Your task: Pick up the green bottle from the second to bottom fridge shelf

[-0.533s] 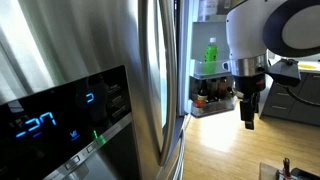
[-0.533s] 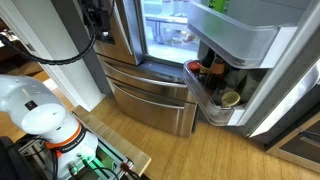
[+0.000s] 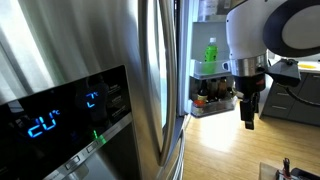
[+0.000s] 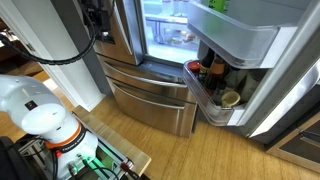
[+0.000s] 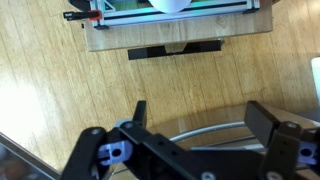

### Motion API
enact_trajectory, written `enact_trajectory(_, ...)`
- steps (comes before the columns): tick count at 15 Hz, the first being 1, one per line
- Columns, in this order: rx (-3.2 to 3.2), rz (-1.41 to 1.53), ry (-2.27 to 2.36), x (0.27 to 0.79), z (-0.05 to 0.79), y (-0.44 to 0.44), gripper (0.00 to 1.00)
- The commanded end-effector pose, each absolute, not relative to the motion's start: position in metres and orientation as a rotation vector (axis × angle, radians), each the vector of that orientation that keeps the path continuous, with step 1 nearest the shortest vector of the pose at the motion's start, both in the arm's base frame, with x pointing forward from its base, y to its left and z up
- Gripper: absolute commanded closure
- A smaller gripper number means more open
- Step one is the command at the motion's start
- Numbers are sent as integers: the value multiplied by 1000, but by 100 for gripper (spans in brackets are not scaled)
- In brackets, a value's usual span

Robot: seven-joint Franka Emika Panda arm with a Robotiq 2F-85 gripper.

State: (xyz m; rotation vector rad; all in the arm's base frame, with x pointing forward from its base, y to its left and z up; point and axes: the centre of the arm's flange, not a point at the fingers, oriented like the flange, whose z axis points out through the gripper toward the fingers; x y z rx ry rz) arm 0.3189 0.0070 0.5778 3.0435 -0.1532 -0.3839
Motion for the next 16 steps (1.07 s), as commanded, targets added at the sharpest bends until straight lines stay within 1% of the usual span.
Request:
enact_trajectory(1,3044,-384,-153,319,578,7,0)
enact_trajectory(8,3044,-384,-153,319,578,7,0)
enact_trajectory(9,3020,-345,-187,323,581,8,0)
enact_trajectory(16,2857,279,-223,370,631,-36,0)
